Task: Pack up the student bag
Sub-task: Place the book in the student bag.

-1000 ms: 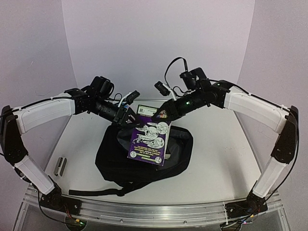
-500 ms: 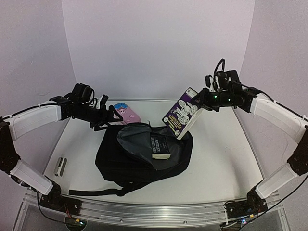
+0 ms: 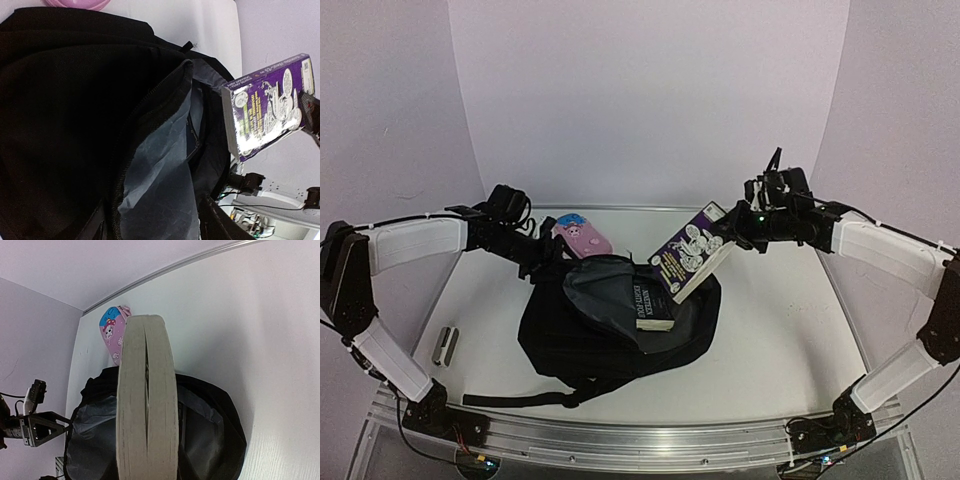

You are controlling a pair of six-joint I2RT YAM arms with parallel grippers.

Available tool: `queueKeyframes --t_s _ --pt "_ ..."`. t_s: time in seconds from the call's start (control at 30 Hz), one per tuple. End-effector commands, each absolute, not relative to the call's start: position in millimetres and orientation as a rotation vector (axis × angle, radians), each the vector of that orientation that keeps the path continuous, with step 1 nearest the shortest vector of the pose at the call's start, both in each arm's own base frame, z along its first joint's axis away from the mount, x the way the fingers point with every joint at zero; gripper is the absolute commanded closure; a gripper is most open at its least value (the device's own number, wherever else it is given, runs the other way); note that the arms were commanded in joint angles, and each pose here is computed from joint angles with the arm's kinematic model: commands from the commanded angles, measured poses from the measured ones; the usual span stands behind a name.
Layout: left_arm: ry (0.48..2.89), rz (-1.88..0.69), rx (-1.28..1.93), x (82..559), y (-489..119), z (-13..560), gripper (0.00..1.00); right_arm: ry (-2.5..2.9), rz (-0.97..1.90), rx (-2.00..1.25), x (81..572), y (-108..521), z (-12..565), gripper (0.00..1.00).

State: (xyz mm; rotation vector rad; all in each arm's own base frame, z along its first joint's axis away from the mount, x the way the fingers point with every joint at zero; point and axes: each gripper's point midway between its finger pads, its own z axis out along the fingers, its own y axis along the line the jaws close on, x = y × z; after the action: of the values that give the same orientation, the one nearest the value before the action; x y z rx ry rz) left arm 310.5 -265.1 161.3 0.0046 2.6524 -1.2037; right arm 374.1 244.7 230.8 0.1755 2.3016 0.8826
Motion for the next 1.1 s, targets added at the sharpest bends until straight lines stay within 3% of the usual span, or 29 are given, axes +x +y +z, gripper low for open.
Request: queueKeyframes --t_s 0.0,0.23,0.43,0.67,1.07 --pt "2.633 -1.332 0.025 309.3 -278.7 161.6 0.57 2.147 1.046 0.209 378.9 255.0 271.8 1.0" --pt "2.599 -1.347 0.032 310.9 -279.7 170.0 0.99 2.173 1.04 0.303 378.4 250.1 249.1 1.0" --pt "2.388 -1.386 0.139 317.3 -282.8 229.1 1.0 2.183 1.027 0.393 375.3 244.2 228.7 1.0" --pt "2.14 -1.539 0.352 308.0 -296.8 313.2 1.0 2.138 1.223 0.361 368.9 283.7 229.4 1.0" --pt "2.024 -1.655 0.545 300.5 -317.4 346.2 1.0 2.089 1.399 0.323 365.4 371.4 218.1 1.0"
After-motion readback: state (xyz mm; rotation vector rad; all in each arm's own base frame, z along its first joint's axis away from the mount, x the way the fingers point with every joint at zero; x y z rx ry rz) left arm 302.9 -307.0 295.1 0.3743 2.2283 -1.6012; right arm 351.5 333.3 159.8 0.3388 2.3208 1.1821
